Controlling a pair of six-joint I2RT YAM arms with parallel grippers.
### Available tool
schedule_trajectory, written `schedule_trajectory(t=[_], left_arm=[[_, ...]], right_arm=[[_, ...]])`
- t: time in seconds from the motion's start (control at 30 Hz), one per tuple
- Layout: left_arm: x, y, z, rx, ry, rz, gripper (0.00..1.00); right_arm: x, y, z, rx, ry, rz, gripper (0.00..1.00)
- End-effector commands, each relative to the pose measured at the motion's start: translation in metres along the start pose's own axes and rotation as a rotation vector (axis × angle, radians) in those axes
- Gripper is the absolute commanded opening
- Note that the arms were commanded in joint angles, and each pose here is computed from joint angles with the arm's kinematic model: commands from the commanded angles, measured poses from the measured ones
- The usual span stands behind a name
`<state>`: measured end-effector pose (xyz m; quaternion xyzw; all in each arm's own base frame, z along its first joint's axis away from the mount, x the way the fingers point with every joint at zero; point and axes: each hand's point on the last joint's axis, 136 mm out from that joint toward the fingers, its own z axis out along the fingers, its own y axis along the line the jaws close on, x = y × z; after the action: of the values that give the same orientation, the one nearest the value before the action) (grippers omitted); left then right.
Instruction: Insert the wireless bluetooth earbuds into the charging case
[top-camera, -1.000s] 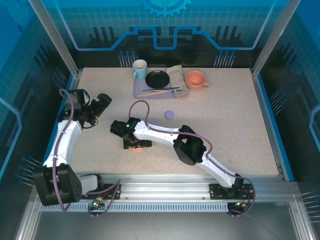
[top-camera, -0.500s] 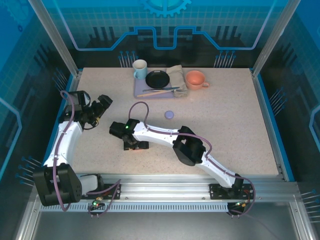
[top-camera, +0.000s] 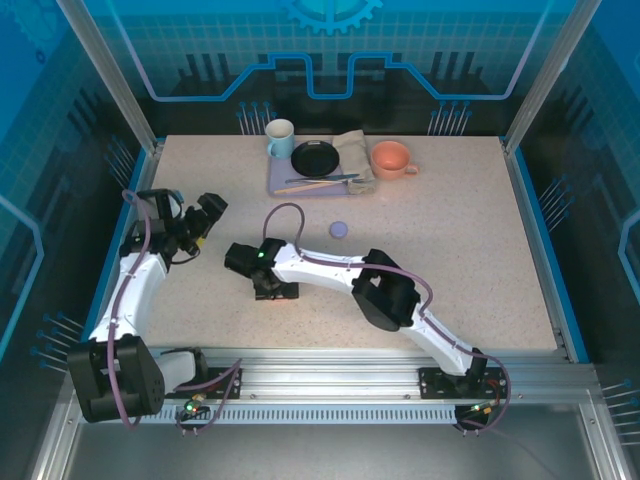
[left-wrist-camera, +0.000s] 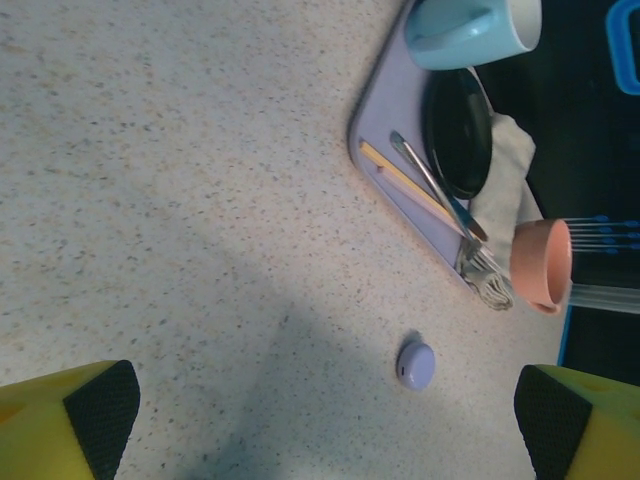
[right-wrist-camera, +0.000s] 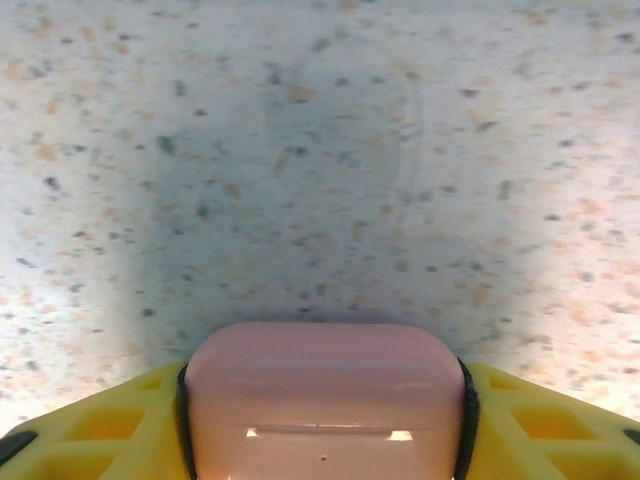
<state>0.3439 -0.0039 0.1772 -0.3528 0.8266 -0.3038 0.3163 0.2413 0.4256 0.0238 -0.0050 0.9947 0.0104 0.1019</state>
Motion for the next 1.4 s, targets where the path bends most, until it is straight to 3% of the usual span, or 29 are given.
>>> schedule_trajectory(t=[0.0, 0.3, 0.7, 0.93, 1.37], left_arm=[[0.004, -0.015, -0.005, 0.113, 0.002, 0.016, 0.99], [0.041, -0.024, 0.014, 0.260, 0.032, 0.020, 0.99], [0.127, -0.095, 0.041, 0.544, 0.070, 0.269, 0.96], [0.179, -0.146, 0.063, 0.661, 0.197, 0.382, 0.83], [0.209, -0.165, 0.091, 0.693, 0.257, 0.400, 0.65]], right_arm=[[-0.029, -0.012, -0.035, -0.051, -0.081, 0.070, 0.45], [-0.084, -0.068, -0.084, -0.137, -0.192, 0.255, 0.43], [-0.136, -0.147, -0.118, -0.354, -0.206, 0.571, 0.43], [-0.144, -0.160, -0.120, -0.438, -0.186, 0.703, 0.42], [-0.151, -0.157, -0.113, -0.526, -0.137, 0.811, 0.41]])
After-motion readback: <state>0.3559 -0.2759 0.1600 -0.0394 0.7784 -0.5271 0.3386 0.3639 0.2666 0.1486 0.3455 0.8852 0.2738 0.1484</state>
